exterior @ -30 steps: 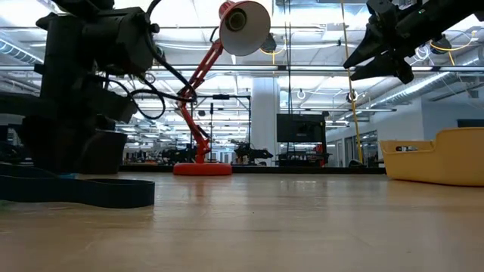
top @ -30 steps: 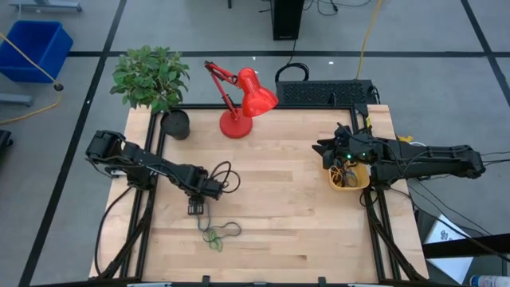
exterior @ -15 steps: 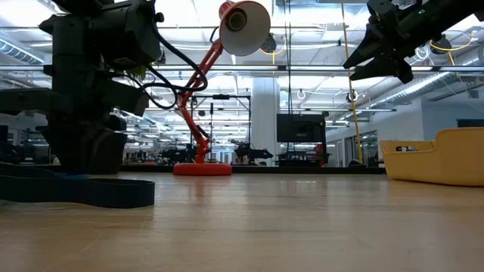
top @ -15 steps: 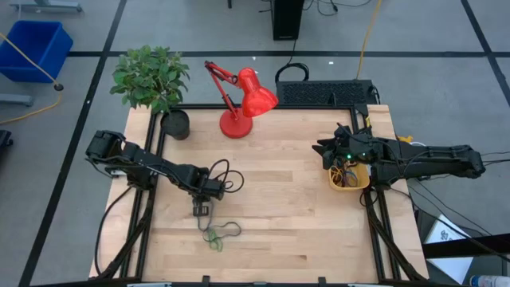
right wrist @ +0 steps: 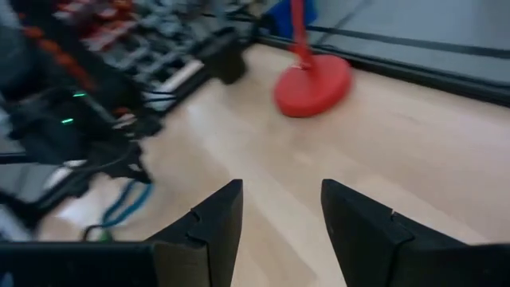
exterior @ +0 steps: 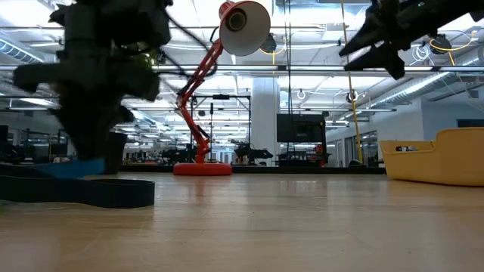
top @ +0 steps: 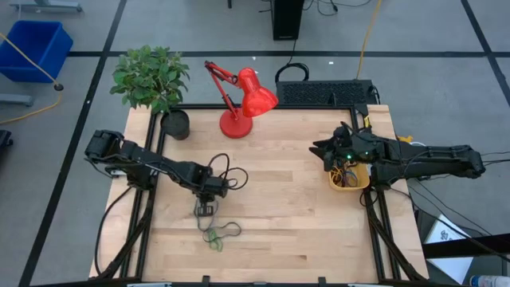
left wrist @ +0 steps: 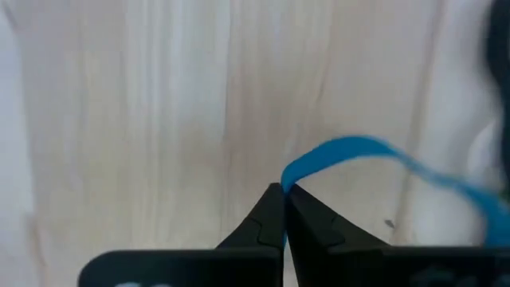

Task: Pick and place rubber bands into bin
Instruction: Put the blue rubber band into the yellow bin, then put the black rubber band into the yellow bin

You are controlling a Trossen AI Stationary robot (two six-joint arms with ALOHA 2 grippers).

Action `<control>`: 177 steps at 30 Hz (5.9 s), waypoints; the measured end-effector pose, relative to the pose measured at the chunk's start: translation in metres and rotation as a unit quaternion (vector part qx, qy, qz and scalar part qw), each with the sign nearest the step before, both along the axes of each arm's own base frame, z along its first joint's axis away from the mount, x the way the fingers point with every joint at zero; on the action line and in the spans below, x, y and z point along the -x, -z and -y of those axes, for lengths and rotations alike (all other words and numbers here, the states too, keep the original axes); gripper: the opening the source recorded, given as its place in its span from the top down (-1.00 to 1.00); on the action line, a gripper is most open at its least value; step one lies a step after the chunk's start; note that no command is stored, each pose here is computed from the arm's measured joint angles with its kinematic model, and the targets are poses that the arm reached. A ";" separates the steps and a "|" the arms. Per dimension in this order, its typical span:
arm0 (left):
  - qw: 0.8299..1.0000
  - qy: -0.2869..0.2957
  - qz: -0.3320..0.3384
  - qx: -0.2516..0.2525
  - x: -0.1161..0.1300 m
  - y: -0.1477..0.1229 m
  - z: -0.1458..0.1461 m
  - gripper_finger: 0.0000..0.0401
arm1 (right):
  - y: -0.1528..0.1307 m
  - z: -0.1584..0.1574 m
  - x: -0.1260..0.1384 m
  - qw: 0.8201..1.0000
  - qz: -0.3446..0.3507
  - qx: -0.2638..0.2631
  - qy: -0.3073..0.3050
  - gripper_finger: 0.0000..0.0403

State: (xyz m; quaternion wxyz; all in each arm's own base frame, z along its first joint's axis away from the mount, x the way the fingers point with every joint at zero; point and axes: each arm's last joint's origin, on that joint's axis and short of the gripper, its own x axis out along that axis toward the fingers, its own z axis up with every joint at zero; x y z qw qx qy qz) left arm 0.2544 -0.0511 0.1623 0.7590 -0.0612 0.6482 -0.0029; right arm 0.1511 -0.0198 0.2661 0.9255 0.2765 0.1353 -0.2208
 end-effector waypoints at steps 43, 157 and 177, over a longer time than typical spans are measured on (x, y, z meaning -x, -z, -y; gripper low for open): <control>0.877 0.056 0.435 -0.198 -0.097 -0.144 -0.020 0.92 | 0.039 -0.040 -0.120 0.950 0.137 0.050 -0.276 0.18; 0.951 -0.018 0.264 -0.160 -0.073 -0.115 -0.027 0.07 | 0.057 -0.003 0.037 0.832 -0.482 -0.217 0.169 0.84; 0.988 0.030 0.146 -0.037 -0.067 -0.085 0.002 0.07 | 0.057 -0.002 0.035 0.839 -0.470 -0.218 0.168 0.13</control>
